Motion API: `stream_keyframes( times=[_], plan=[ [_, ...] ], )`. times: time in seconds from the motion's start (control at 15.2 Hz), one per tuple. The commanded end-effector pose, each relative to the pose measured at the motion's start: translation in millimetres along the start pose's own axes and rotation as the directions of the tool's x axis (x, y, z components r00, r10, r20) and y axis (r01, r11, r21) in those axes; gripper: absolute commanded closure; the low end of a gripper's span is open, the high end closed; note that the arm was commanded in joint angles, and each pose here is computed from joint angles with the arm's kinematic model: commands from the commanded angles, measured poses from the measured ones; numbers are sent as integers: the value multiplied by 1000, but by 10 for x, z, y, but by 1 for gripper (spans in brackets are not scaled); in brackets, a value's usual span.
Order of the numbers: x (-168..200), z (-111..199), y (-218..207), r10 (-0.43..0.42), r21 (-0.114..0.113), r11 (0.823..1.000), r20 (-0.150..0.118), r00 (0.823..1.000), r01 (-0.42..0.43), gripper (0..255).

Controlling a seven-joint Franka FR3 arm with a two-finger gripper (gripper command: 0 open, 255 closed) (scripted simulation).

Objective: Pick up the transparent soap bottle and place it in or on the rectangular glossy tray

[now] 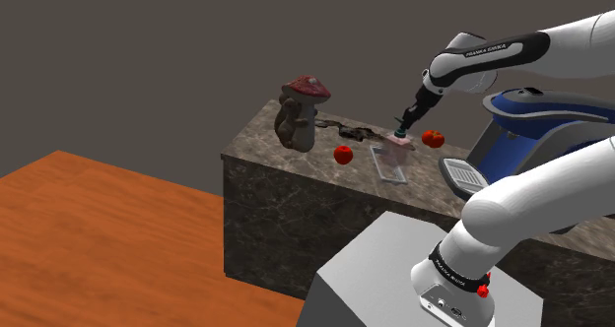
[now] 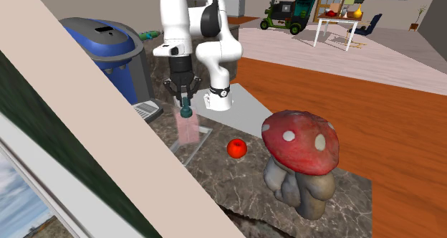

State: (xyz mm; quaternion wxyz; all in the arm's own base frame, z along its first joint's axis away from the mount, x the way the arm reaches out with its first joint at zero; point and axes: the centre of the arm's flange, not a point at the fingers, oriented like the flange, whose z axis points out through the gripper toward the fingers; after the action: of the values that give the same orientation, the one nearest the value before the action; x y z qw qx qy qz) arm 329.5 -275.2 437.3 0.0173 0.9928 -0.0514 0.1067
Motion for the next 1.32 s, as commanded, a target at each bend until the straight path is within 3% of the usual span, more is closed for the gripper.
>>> stream_keyframes(
  times=[0.0,0.53,0.59,0.92,1.19,1.25],
  plan=[
    [-31,132,1,0,-1,1000,-1,1000,0,255],
    [-31,132,1,0,-1,1000,-1,1000,0,255],
    [-19,142,20,0,-1,1000,-1,1000,0,0],
    [-31,132,1,0,-1,1000,-1,1000,0,0],
    [-32,-368,1,0,-1,1000,-1,1000,0,0],
    [-32,-368,1,0,-1,1000,-1,1000,0,0]
  ],
)
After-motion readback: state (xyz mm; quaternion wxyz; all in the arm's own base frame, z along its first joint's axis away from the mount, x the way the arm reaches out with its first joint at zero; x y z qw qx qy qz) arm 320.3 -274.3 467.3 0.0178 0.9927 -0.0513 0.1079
